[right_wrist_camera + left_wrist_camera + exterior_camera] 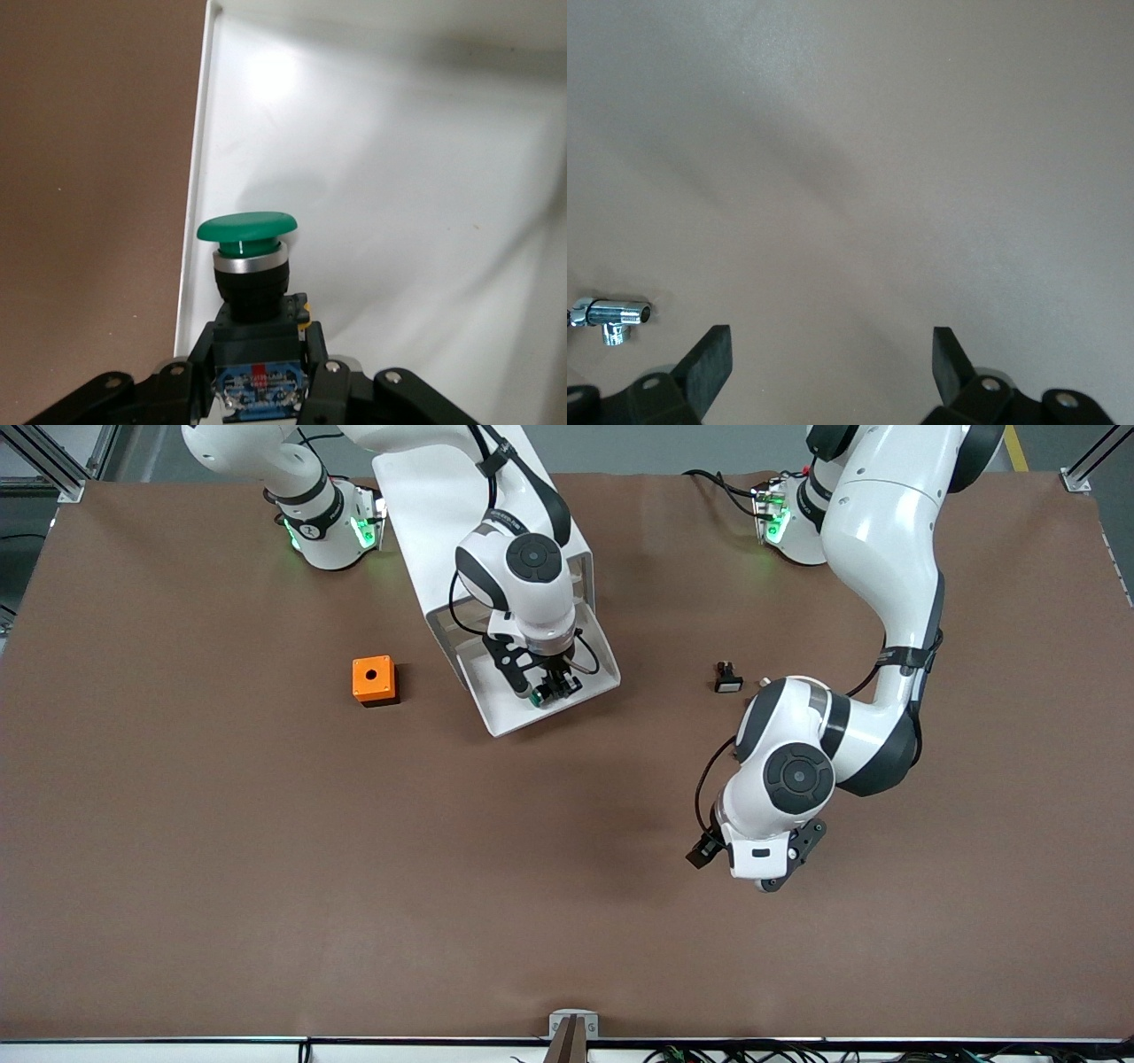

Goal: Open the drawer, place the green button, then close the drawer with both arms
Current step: 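Raise the right gripper out of the drawer and withdraw it, then push the drawer closed with the left gripper while the right gripper retracts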

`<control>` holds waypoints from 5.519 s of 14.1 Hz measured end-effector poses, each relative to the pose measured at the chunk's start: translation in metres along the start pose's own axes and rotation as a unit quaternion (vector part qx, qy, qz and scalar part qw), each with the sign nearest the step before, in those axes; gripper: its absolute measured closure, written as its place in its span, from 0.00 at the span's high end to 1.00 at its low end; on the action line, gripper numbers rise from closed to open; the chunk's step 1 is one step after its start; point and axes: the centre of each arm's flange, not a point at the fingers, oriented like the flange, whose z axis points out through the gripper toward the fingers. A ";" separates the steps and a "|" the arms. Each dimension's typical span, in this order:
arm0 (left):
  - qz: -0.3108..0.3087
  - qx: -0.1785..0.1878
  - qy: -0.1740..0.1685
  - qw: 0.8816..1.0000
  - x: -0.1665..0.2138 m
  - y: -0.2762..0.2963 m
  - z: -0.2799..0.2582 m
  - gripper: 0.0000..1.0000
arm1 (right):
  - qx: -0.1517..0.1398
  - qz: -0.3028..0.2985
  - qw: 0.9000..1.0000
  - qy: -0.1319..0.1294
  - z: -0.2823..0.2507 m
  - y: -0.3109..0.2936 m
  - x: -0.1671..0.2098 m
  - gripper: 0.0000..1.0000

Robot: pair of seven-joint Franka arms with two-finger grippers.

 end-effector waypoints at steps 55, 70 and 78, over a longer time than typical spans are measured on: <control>0.225 0.042 -0.004 0.973 -0.342 0.035 0.091 1.00 | -0.033 -0.453 0.888 -0.064 -0.294 0.119 0.543 1.00; 0.143 0.036 -0.190 0.971 -0.398 0.022 0.105 1.00 | -0.049 -0.478 0.876 -0.043 -0.320 0.128 0.551 1.00; 0.120 0.049 -0.240 0.962 -0.415 0.012 0.116 1.00 | -0.049 -0.482 0.873 -0.047 -0.320 0.141 0.567 1.00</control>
